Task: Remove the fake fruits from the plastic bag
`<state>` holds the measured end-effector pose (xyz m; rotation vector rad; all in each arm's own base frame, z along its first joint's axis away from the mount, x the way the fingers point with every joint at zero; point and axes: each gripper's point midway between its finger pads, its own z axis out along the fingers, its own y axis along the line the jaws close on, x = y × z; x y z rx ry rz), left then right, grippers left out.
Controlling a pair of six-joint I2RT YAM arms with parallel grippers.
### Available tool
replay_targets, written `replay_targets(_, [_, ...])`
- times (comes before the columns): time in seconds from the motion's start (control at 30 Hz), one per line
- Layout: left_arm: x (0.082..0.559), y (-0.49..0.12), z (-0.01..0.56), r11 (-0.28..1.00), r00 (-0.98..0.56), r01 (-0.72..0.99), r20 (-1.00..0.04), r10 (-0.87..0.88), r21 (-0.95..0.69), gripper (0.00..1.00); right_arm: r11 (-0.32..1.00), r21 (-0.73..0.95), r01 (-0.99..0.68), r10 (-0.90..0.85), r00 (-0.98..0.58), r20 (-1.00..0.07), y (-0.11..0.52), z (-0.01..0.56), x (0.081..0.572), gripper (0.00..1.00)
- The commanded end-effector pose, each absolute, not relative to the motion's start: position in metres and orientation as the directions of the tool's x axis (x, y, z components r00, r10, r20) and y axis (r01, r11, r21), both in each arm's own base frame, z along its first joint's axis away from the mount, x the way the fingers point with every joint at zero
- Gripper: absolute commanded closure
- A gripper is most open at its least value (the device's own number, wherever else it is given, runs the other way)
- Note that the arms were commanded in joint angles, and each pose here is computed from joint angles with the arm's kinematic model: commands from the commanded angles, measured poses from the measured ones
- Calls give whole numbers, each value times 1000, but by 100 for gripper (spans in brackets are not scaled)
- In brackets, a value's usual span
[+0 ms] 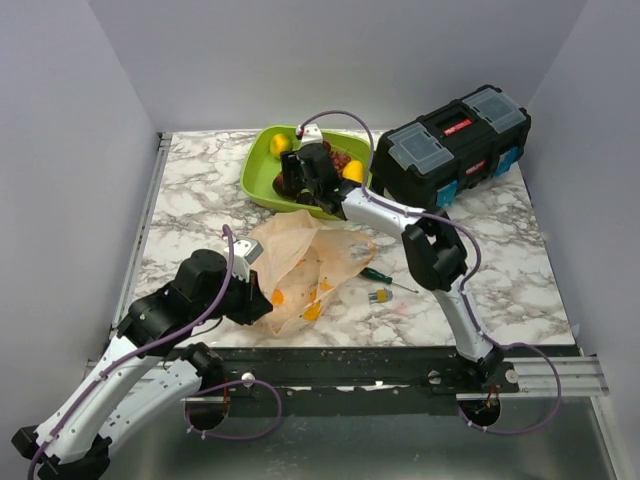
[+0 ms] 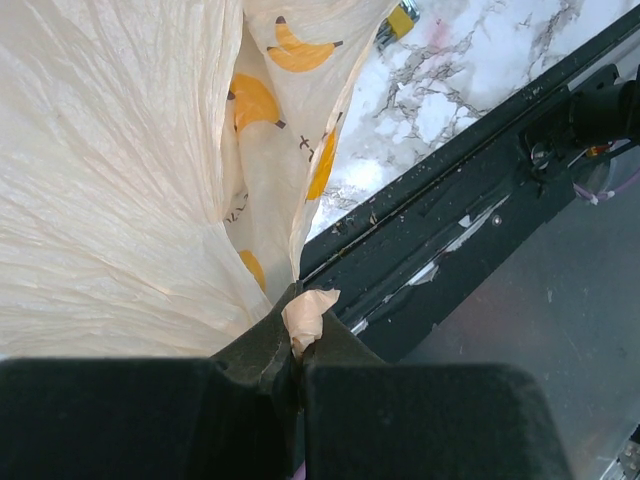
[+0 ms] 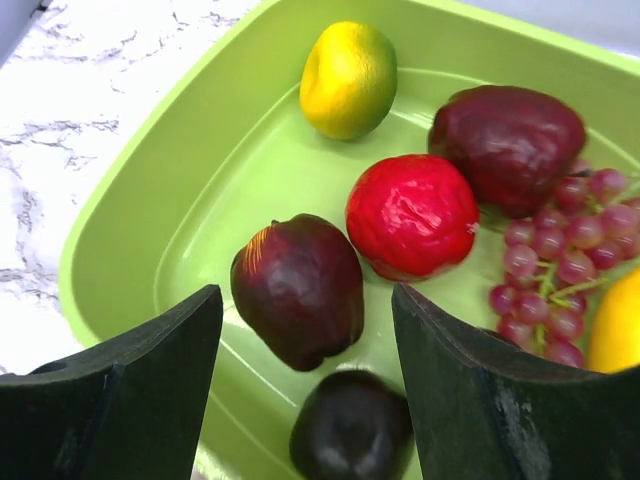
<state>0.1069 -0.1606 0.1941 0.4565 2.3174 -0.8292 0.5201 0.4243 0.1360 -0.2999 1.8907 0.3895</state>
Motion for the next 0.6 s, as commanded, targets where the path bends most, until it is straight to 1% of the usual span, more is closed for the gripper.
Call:
replay_targets(0.0, [107, -158, 190, 757, -749, 491, -653, 114, -431, 100, 926, 158, -344, 49, -305, -951, 401, 184, 507, 30])
replay_targets(0.23, [107, -158, 189, 757, -750, 491, -651, 116, -431, 100, 892, 210, -401, 73, -330, -941, 374, 208, 452, 30])
replay_targets(0.27, [107, -158, 189, 758, -751, 490, -650, 116, -431, 100, 885, 210, -416, 63, -340, -938, 371, 205, 441, 30])
replay_targets(0.4, [107, -159, 189, 755, -751, 494, -650, 119, -432, 100, 820, 249, -515, 81, -327, -941, 359, 225, 394, 29])
replay_targets(0.57, [107, -159, 189, 755, -750, 493, -651, 118, -431, 100, 793, 258, -551, 39, -377, -925, 341, 226, 353, 28])
